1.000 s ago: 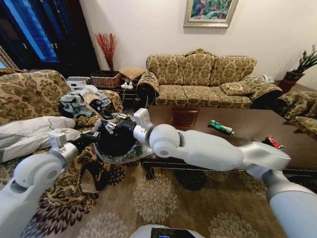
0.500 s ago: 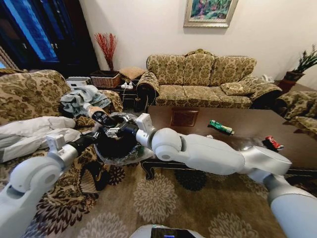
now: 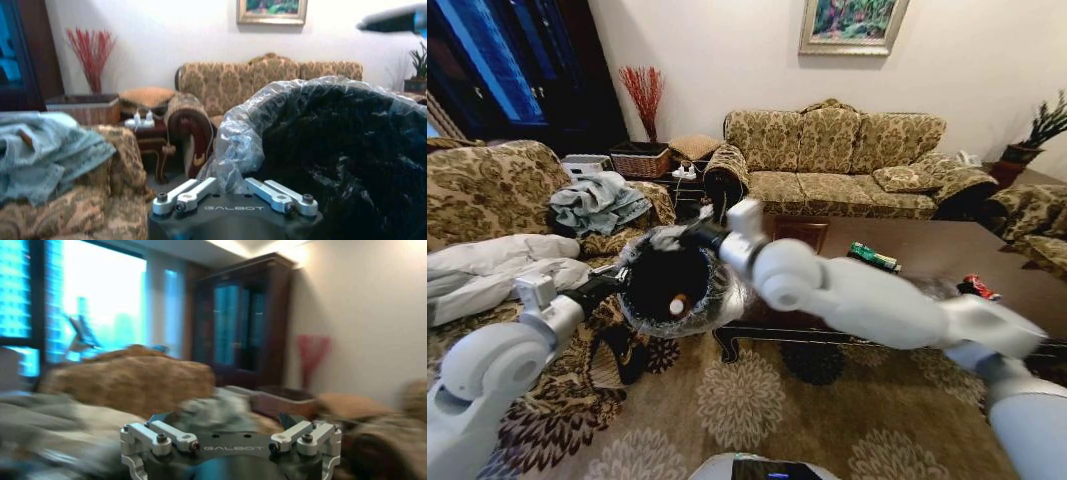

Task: Move to the front of the table and place the trash on the table into the trash bin.

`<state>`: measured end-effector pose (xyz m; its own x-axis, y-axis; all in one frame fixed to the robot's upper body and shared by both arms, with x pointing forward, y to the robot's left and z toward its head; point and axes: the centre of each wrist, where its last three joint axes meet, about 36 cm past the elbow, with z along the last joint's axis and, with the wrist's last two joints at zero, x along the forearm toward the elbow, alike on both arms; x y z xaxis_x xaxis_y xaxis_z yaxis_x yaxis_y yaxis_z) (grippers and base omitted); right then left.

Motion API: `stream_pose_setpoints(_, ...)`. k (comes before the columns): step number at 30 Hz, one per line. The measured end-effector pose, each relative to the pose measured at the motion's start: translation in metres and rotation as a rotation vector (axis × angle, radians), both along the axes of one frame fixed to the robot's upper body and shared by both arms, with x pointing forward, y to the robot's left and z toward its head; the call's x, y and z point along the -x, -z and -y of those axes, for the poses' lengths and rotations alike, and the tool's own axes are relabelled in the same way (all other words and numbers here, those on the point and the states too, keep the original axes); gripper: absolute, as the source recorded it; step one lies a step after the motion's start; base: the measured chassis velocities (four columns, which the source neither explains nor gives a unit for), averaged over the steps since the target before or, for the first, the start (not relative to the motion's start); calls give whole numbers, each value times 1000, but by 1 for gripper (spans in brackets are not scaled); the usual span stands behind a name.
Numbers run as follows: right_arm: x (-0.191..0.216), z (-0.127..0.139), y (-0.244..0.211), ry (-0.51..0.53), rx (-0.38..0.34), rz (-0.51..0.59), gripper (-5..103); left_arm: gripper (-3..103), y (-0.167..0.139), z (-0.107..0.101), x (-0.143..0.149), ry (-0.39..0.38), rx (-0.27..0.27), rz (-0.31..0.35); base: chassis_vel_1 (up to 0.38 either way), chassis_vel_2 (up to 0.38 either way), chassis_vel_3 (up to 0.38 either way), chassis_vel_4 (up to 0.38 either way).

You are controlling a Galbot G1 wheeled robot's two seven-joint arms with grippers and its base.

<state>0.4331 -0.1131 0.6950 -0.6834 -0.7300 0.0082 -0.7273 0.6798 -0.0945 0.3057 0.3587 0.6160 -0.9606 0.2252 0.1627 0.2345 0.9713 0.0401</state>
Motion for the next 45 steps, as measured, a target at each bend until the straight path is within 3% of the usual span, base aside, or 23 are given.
stream_pose_setpoints(1, 0, 0, 0, 0, 0, 0, 100, 2, 0, 0, 0, 0, 0, 0, 0, 0, 0, 0)
stream_pose_setpoints(4, 6, 68, 10, 153, 26, 24, 100, 2, 0, 8, 6, 8, 6, 39, 0, 0, 0, 0)
stream_pose_setpoints(5, 6, 68, 10, 153, 26, 24, 100, 2, 0, 8, 6, 8, 6, 39, 0, 0, 0, 0)
stream_pose_setpoints(7, 17, 105, 27, 272, 42, 14, 100, 2, 2, 14, 13, 12, 34, 48, 0, 0, 0, 0)
stream_pose_setpoints(10, 24, 129, 53, 384, 68, 5, 100, 2, 4, 17, 18, 6, 55, 51, 0, 0, 0, 0)
stream_pose_setpoints(19, 53, 136, 109, 586, 137, -129, 100, 2, 19, 25, 35, -34, 89, 57, 0, 0, 0, 0)
stream_pose_setpoints(22, 59, 138, 118, 611, 145, -127, 100, 2, 20, 27, 36, -35, 97, 59, 0, 0, 0, 0)
stream_pose_setpoints(26, 75, 147, 117, 628, 103, -59, 100, 2, 19, 28, 37, -39, 97, 63, 0, 0, 0, 0)
stream_pose_setpoints(28, 91, 156, 112, 546, 85, 8, 100, 2, 19, 28, 39, -46, 96, 65, 0, 0, 0, 0)
stream_pose_setpoints(30, 110, 160, 111, 363, 99, 169, 100, 2, 20, 27, 41, -53, 98, 60, 0, 0, 0, 0)
stream_pose_setpoints(31, 110, 160, 111, 363, 99, 169, 100, 2, 20, 27, 41, -53, 98, 60, 0, 0, 0, 0)
stream_pose_setpoints(34, 127, 155, 98, 17, 190, 549, 100, 2, 22, 27, 42, -54, 104, 49, 0, 0, 0, 0)
stream_pose_setpoints(39, 126, 151, 76, -119, 214, 614, 100, 2, 25, 28, 44, -59, 117, 40, 0, 0, 0, 0)
stream_pose_setpoints(42, 121, 147, 63, -146, 222, 656, 100, 2, 25, 28, 45, -60, 124, 40, 0, 0, 0, 0)
stream_pose_setpoints(45, 119, 145, 60, -124, 210, 631, 100, 2, 24, 27, 45, -58, 127, 52, 0, 0, 0, 0)
